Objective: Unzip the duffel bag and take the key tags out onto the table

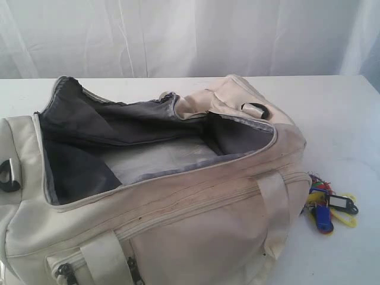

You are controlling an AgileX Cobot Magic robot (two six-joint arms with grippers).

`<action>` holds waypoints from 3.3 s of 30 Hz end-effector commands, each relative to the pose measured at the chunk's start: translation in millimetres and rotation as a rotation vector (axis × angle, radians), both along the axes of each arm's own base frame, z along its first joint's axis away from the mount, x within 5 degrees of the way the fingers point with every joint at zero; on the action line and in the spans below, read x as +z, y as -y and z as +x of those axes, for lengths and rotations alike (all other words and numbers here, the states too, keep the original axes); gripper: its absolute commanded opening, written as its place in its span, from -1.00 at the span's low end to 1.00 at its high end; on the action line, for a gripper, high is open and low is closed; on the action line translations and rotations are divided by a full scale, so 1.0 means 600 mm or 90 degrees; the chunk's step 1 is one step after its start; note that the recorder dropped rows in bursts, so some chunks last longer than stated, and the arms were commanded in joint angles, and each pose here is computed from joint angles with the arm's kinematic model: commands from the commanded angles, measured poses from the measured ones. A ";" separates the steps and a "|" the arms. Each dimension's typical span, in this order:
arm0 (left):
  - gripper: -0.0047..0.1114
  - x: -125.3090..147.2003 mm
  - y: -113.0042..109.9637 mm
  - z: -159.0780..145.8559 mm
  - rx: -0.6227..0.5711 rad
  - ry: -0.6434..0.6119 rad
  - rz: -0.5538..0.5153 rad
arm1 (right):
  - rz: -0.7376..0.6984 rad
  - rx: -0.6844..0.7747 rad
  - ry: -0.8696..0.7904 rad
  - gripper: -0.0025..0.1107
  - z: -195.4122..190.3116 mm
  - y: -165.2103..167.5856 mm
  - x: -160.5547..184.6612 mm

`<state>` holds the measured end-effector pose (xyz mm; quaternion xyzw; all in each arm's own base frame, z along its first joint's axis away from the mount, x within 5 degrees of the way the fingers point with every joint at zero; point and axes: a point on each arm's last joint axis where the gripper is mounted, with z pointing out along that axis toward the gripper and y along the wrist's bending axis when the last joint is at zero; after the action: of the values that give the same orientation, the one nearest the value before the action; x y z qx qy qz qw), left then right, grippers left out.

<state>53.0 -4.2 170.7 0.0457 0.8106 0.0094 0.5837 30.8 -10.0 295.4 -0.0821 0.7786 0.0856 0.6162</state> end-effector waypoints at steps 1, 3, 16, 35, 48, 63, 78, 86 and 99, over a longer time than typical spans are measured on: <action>-0.92 -0.002 0.001 -0.001 -0.003 -0.002 -0.006 | 0.014 -0.045 0.052 -0.96 -0.021 0.014 0.002; -0.92 -0.002 0.001 -0.001 -0.003 -0.002 -0.006 | -0.013 -0.097 0.064 -0.96 -0.022 0.021 0.003; -0.92 -0.002 0.001 -0.001 -0.003 -0.002 -0.006 | 0.115 -0.127 0.154 -0.96 0.006 -0.012 -0.031; -0.92 -0.002 0.001 -0.001 -0.003 -0.002 -0.006 | 0.023 -0.092 0.045 -0.96 0.041 -0.024 -0.173; -0.92 -0.002 0.001 -0.001 -0.003 -0.002 -0.006 | -0.091 -0.049 0.020 -0.96 0.038 -0.028 -0.184; -0.92 -0.002 0.001 -0.001 -0.003 -0.002 -0.006 | -0.083 -0.049 0.018 -0.96 0.038 -0.029 -0.184; -0.92 -0.002 0.001 -0.001 -0.003 -0.002 -0.006 | -0.079 -0.050 -0.005 -0.96 0.037 -0.028 -0.189; -0.92 -0.002 0.001 -0.001 -0.003 -0.002 -0.006 | -0.064 -0.051 -0.008 -0.96 0.037 -0.029 -0.189; -0.92 -0.002 0.001 -0.001 -0.003 -0.002 -0.006 | -0.064 -0.051 -0.008 -0.96 0.037 -0.029 -0.189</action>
<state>53.0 -4.2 170.7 0.0457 0.8106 0.0094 0.5837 53.0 7.7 184.2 -0.0853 0.7867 0.0227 0.6110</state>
